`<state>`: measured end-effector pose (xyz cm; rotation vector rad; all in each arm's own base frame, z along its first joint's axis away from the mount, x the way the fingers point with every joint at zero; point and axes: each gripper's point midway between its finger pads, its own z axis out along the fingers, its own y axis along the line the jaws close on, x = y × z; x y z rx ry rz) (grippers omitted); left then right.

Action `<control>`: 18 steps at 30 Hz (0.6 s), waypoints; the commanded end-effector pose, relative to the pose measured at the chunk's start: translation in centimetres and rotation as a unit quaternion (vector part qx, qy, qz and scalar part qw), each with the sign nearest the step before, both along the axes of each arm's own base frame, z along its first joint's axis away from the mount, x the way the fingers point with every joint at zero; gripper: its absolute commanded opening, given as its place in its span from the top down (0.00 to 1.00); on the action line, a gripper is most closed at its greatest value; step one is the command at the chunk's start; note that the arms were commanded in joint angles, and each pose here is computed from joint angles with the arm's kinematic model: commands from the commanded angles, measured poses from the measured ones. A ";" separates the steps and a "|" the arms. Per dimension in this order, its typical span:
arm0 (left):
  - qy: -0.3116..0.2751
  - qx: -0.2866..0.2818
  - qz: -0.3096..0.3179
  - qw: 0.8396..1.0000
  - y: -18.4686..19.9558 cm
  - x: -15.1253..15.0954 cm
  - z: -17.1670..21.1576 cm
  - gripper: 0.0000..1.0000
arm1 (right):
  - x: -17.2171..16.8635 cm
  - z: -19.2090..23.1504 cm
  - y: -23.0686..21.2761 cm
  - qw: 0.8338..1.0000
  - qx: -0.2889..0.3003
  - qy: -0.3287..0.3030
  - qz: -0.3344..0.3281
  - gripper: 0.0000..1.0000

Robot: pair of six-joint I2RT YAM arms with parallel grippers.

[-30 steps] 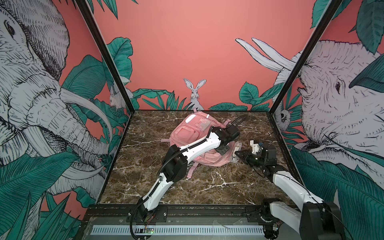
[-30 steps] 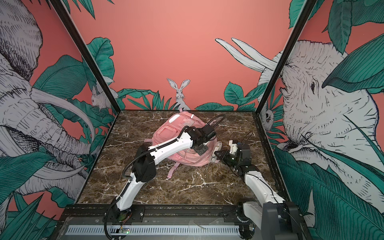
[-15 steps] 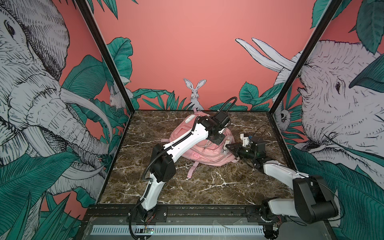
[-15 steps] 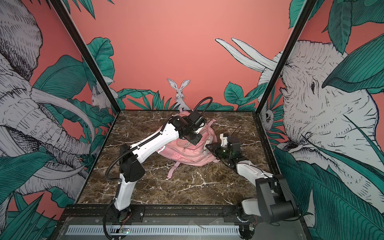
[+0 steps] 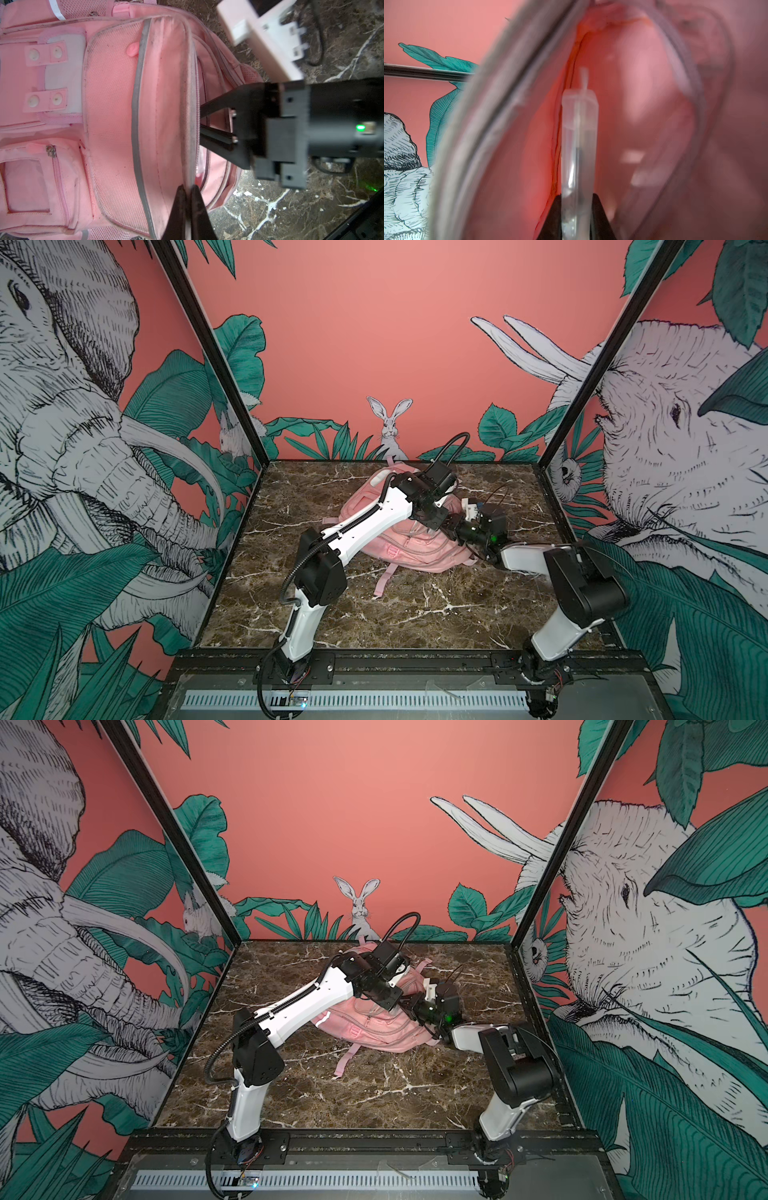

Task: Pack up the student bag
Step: 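Lower the pencil box into the open pocket and open the right gripper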

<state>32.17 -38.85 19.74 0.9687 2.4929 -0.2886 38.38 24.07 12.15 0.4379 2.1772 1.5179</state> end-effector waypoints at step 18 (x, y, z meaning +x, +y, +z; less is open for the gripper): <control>-0.007 -0.081 0.005 0.997 -0.5 -0.1 4.2 1.00 | -2.3 1.5 -0.7 0.992 -0.124 -0.025 0.017 0.39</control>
